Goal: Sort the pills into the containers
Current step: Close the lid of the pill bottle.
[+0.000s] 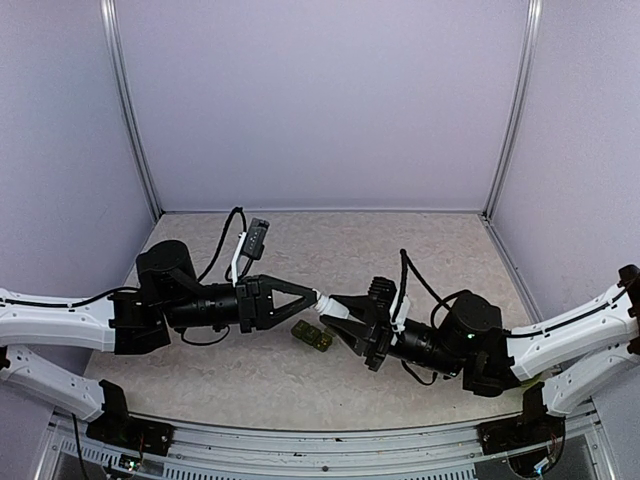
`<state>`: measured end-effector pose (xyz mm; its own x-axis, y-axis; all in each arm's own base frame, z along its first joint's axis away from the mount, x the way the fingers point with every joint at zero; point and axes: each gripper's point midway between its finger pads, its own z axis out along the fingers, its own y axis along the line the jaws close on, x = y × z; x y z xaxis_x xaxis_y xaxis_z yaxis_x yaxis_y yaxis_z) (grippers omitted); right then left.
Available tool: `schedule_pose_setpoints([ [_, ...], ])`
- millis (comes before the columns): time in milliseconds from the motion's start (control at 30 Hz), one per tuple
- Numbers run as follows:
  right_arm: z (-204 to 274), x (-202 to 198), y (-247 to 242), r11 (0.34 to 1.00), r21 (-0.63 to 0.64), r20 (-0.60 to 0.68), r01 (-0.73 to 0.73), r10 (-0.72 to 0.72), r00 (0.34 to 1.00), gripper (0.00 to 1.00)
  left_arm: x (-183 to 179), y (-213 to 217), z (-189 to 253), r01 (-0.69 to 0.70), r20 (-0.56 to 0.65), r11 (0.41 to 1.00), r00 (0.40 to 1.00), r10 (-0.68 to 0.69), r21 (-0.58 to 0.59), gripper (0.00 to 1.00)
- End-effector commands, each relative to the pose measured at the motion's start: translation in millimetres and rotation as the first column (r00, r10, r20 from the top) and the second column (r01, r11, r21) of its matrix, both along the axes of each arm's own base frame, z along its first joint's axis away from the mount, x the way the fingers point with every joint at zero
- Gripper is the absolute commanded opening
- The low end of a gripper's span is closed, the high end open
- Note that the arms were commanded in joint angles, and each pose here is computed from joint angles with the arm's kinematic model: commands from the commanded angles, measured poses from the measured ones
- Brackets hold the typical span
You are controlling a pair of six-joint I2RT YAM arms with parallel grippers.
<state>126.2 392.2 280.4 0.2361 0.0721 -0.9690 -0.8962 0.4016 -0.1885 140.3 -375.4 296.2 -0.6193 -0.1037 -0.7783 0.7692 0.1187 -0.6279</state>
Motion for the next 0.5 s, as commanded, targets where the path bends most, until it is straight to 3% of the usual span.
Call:
schedule_pose_setpoints([
  [0, 21.3, -6.7, 5.7, 0.998, 0.054, 0.024, -0.023, 0.022, 0.999, 0.20, -3.2, -7.5, 8.9, 0.018, 0.003, 1.000, 1.000, -0.018, -0.021, 0.22],
  [467, 25.0, -4.4, 5.0, 0.999, 0.054, 0.030, -0.006, 0.005, 1.000, 0.20, 0.5, -9.5, -0.9, -0.004, -0.004, 1.000, 1.000, 0.004, 0.021, 0.23],
])
